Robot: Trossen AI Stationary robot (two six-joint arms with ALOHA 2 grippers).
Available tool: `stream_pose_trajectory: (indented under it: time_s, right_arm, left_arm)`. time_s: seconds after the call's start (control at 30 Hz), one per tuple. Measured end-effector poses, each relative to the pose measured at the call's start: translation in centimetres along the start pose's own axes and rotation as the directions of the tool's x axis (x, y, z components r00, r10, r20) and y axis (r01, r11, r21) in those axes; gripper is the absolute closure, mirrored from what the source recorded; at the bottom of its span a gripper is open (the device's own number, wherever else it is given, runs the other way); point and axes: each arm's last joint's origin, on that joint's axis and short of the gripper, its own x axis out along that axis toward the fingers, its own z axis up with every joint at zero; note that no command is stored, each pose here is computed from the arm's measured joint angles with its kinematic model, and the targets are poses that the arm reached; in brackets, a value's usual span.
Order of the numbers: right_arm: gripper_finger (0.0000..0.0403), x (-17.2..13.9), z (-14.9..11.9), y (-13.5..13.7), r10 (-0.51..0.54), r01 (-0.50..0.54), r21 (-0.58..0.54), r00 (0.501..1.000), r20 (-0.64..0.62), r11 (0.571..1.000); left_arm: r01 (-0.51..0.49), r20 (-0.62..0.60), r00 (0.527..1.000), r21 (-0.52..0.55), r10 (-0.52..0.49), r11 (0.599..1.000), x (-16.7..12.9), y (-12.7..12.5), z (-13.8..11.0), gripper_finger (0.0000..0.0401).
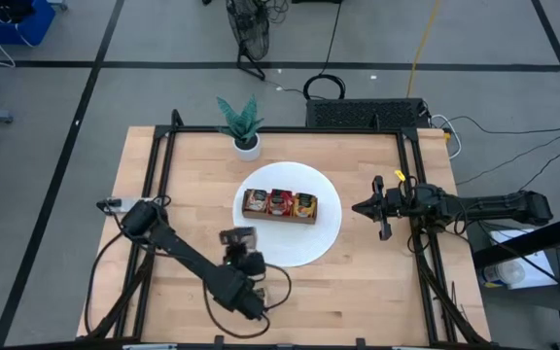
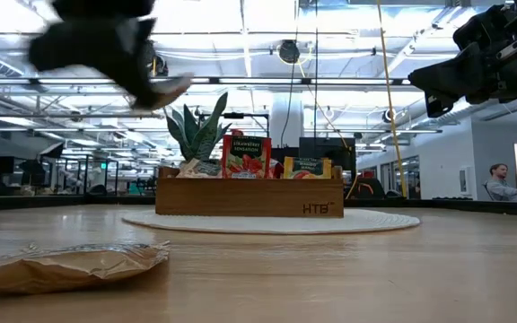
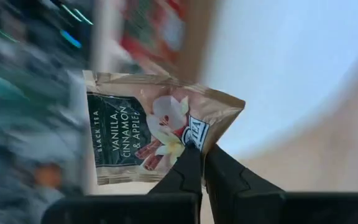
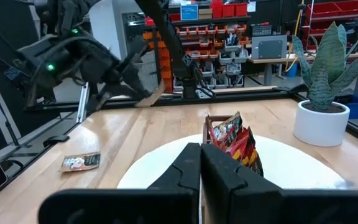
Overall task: Pick & Place Tea
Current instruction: Put the brown tea bag into the left section of the wooden organizer
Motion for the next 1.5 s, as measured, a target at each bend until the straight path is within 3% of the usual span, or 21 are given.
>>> stream_pose_trajectory:
  time_s: [0.13, 0.4, 0.7, 1.07, 1.5]
  right_arm:
    - [0.0399, 0.0, 0.0, 0.0, 0.000, 0.000, 0.000, 1.000, 0.000, 1.000]
    - [0.0399, 0.0, 0.0, 0.0, 0.000, 0.000, 0.000, 1.000, 0.002, 1.000]
    - [0.0398, 0.0, 0.0, 0.0, 0.000, 0.000, 0.000, 1.000, 0.002, 1.000]
    - [0.0398, 0.0, 0.0, 0.0, 0.000, 0.000, 0.000, 1.000, 0.002, 1.000]
    - [0.0399, 0.0, 0.0, 0.0, 0.000, 0.000, 0.000, 1.000, 0.002, 1.000]
  left_arm:
    - [-0.167, 0.110, 0.981, 0.094, 0.157, 0.981, 1.9, 0.6, 0.5, 0.0390]
    - [-0.304, 0.099, 0.950, 0.086, 0.296, 0.949, 7.9, 1.5, 0.7, 0.0391]
    - [-0.259, 0.089, 0.964, 0.075, 0.252, 0.963, 11.1, 1.4, 1.6, 0.0391]
    - [-0.173, -0.021, 0.984, 0.070, 0.175, 0.982, 13.5, 1.9, 1.1, 0.0391]
    - [-0.134, -0.051, 0.990, -0.013, 0.133, 0.991, 13.0, 2.5, 1.2, 0.0212]
